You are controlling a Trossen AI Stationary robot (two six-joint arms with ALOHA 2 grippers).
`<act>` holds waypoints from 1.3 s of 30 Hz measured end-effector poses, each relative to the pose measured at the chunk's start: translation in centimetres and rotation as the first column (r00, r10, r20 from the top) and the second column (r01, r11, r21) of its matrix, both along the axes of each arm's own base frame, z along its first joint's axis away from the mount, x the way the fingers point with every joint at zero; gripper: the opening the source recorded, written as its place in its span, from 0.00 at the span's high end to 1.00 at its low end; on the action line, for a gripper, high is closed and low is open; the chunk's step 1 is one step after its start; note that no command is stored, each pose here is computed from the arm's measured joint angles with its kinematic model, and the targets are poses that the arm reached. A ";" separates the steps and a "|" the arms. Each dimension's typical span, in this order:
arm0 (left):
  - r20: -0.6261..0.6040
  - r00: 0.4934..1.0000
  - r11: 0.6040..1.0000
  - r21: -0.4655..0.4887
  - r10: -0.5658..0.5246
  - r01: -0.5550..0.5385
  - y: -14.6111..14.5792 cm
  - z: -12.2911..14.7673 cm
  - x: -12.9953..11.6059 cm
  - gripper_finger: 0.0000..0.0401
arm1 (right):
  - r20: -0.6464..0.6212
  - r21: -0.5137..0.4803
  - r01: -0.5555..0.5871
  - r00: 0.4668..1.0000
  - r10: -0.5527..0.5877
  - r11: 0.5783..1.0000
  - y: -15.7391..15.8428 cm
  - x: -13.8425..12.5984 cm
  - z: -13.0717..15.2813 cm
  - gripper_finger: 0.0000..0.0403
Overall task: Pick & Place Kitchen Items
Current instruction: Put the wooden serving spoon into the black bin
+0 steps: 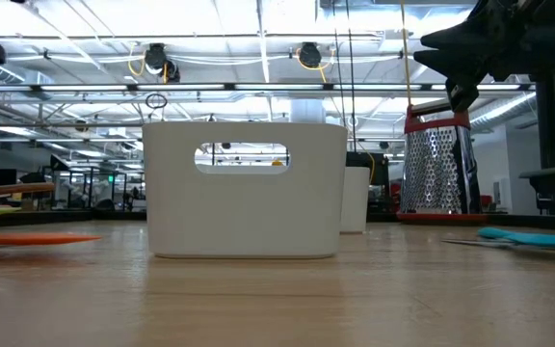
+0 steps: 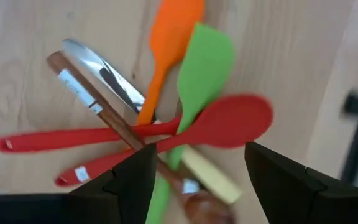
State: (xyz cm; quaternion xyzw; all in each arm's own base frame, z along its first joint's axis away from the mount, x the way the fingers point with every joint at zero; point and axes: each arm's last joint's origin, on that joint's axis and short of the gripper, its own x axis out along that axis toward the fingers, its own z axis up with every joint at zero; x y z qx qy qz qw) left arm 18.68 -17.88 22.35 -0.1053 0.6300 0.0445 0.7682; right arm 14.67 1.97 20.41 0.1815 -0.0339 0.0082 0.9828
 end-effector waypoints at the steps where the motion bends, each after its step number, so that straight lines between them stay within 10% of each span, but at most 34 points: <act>1: -0.012 0.999 0.999 0.021 -0.049 0.049 0.0 -0.2 0.0 0.38 | 0.000 0.000 0.000 1.000 0.000 1.000 0.0 0.0 0.0 0.77; 7: -0.088 0.900 0.892 0.125 -0.426 0.434 0.2 -0.7 -0.5 0.38 | 0.000 0.000 0.000 1.000 0.000 1.000 0.0 0.0 0.0 0.77; 16: -0.198 0.466 0.408 0.271 -0.862 0.872 0.5 -0.7 -0.4 0.38 | 0.004 0.002 0.000 1.000 0.000 1.000 0.0 0.0 0.0 0.77; 20: -0.275 0.298 0.203 0.325 -0.914 0.924 0.8 -0.6 -0.2 0.38 | 0.004 0.012 -0.001 1.000 0.001 1.000 0.0 0.0 0.0 0.77; 27: -0.332 0.180 0.084 0.285 -0.926 0.955 1.7 -1.4 0.0 0.38 | 0.003 0.012 -0.001 1.000 0.001 1.000 0.0 0.0 0.0 0.77; 35: -0.468 -0.051 -0.185 0.244 -0.882 0.952 2.4 -3.7 -1.1 0.38 | 0.003 0.012 -0.001 1.000 0.001 1.000 0.0 0.0 0.0 0.77; 39: -0.549 -0.063 -0.273 0.309 -0.833 0.911 2.4 -4.0 -0.8 0.38 | 0.004 0.013 -0.001 1.000 0.001 1.000 0.0 0.0 0.0 0.77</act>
